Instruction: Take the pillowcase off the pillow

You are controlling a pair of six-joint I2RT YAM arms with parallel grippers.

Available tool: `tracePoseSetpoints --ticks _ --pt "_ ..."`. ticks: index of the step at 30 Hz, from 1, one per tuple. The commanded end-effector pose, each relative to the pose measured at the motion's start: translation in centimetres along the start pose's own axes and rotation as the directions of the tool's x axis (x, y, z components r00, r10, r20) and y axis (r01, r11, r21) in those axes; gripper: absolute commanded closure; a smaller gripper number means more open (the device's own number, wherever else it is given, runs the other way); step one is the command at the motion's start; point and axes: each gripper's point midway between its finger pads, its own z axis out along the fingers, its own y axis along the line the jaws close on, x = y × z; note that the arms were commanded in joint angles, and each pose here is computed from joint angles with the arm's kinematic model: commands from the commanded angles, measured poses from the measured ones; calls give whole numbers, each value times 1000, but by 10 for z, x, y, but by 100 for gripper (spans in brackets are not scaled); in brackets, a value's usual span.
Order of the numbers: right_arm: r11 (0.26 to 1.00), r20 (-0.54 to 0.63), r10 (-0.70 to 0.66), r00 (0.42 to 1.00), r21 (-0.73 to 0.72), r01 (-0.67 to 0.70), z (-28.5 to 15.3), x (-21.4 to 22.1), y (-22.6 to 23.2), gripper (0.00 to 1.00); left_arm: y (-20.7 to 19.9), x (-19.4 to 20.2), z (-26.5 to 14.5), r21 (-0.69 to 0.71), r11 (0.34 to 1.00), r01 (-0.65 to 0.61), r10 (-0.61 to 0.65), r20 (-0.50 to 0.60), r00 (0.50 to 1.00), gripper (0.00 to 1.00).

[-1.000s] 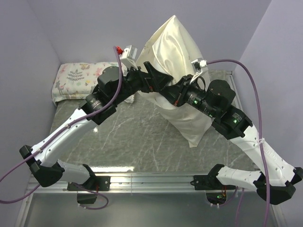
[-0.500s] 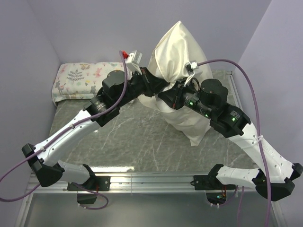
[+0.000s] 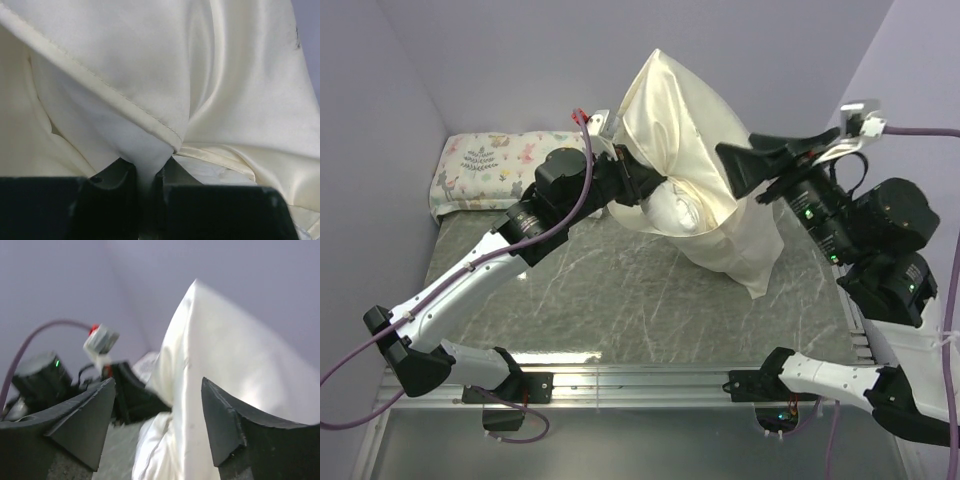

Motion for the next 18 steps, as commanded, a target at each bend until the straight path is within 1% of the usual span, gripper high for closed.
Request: tracePoseSetpoints --ticks 1,2,3,4,5,6,7,8,10,11,13,14,15,17,18 --pt "979 24 -125 992 164 120 28 -11 -25 22 4 -1 -5 -16 998 -55 54 -8 998 100" --pt "976 11 -149 989 161 145 32 -9 -24 21 4 -1 -5 -14 998 -58 58 -5 998 100" --pt "974 -18 -166 986 154 166 45 1 -22 18 4 -1 -6 -14 998 -58 57 -7 998 100" --pt "975 -12 -171 985 142 171 48 -4 -18 18 5 -1 -6 -17 998 -61 60 -9 998 100" --pt "972 -66 -196 978 123 202 62 13 -16 17 4 0 -6 -14 998 -62 62 -11 998 100" --pt "971 -86 -204 975 111 213 68 18 -13 17 3 0 -6 -10 998 -64 64 -15 998 100" --pt "972 -79 -208 975 97 215 72 11 -8 16 4 2 -5 -9 998 -63 63 -21 998 100" --pt "965 -141 -230 963 91 244 85 31 -10 16 3 2 -6 -2 998 -66 66 -23 998 100" --pt "959 -158 -245 956 103 263 94 33 -9 16 2 4 -5 1 998 -66 66 -30 997 100" --pt "953 -201 -261 944 105 286 104 50 -12 16 3 6 -5 3 998 -68 68 -37 997 100" --pt "945 -203 -262 944 147 294 112 49 -16 16 2 9 -4 10 997 -72 72 -49 996 100" --pt "933 -240 -270 933 175 315 121 62 -23 17 2 13 -5 11 997 -74 75 -61 995 100" --pt "916 -219 -267 939 243 318 122 49 -32 24 2 14 -7 11 997 -77 78 -65 995 100" --pt "870 -257 -304 917 316 377 131 55 -47 38 3 20 -10 10 997 -82 82 -82 993 100" --pt "849 -236 -303 923 374 374 130 42 -54 57 3 20 -13 9 996 -84 84 -81 993 100"
